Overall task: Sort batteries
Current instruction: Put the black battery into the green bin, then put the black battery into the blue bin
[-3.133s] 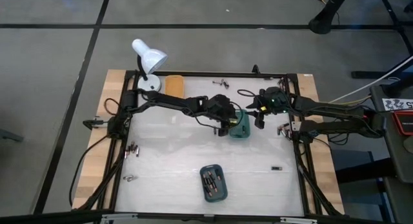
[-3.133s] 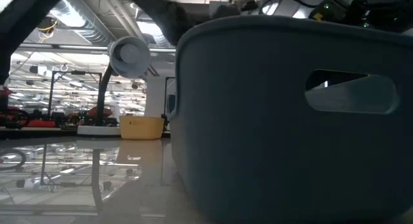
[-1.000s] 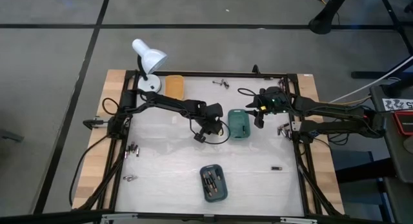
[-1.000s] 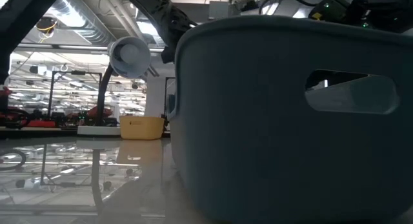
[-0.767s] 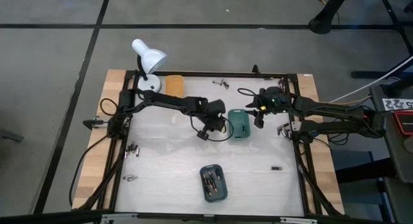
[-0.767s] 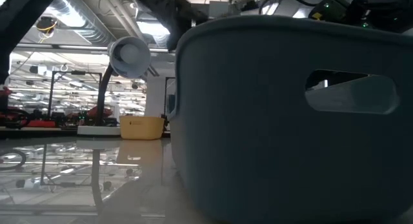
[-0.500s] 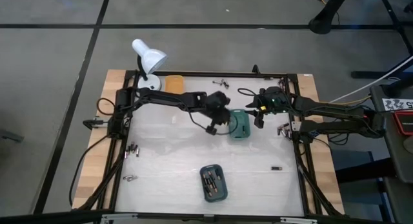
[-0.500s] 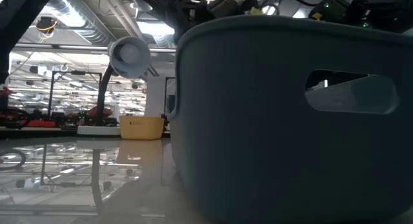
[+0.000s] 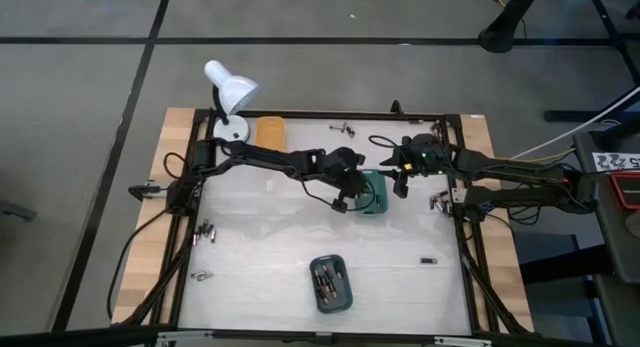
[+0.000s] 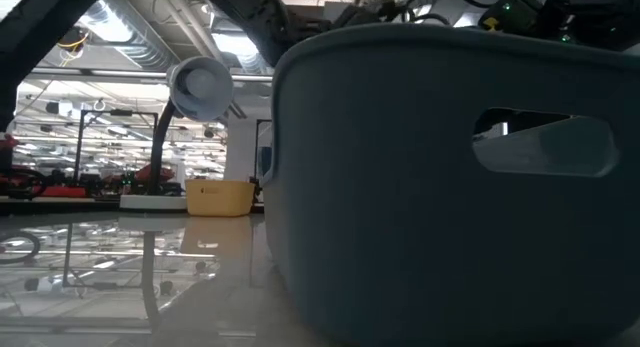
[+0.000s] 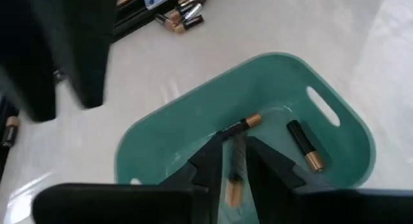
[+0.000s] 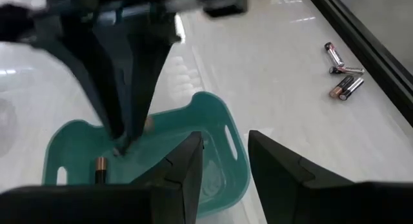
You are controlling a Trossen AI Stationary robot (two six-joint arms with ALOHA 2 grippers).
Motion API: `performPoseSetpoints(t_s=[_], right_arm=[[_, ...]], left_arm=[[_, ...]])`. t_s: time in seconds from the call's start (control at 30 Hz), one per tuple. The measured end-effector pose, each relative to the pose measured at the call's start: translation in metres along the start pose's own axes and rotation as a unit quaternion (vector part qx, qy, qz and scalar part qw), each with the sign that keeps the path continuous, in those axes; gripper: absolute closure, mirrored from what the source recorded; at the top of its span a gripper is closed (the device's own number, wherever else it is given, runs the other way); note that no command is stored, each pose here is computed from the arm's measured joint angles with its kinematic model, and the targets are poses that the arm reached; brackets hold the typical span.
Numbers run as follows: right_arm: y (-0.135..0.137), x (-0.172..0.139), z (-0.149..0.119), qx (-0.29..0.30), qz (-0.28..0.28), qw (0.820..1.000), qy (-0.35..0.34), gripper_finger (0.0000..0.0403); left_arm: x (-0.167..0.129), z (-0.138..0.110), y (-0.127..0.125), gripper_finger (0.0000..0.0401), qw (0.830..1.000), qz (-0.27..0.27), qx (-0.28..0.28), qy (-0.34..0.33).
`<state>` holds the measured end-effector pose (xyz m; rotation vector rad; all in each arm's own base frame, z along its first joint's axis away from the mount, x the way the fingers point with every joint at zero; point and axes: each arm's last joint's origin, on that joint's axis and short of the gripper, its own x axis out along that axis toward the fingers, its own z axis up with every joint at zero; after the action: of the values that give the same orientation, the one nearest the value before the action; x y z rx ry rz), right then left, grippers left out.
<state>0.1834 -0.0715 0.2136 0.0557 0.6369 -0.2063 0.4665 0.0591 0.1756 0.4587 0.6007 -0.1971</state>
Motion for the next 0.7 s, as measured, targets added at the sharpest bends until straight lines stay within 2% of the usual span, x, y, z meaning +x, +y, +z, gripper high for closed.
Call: performPoseSetpoints(t_s=[0.23,0.37,0.53,0.7], right_arm=[[0.0,0.0,0.0,0.005,-0.005,1.0,0.001,0.0277],[0.0,0.0,0.0,0.007,-0.005,1.0,0.001,0.0277],[-0.001,0.0,0.0,0.042,-0.009,0.999,0.002,0.0277],[0.002,-0.005,0.008,0.048,0.013,0.999,0.014,0.0277]], left_arm=[[0.001,0.0,-0.002,0.0293,1.0,0.009,-0.009,0.005],[-0.004,0.007,-0.001,0.0273,0.999,0.019,-0.034,0.0],[-0.026,0.022,0.001,0.027,0.999,0.019,-0.045,0.003],[-0.05,0.022,-0.002,0.0278,0.994,-0.003,-0.093,0.061]])
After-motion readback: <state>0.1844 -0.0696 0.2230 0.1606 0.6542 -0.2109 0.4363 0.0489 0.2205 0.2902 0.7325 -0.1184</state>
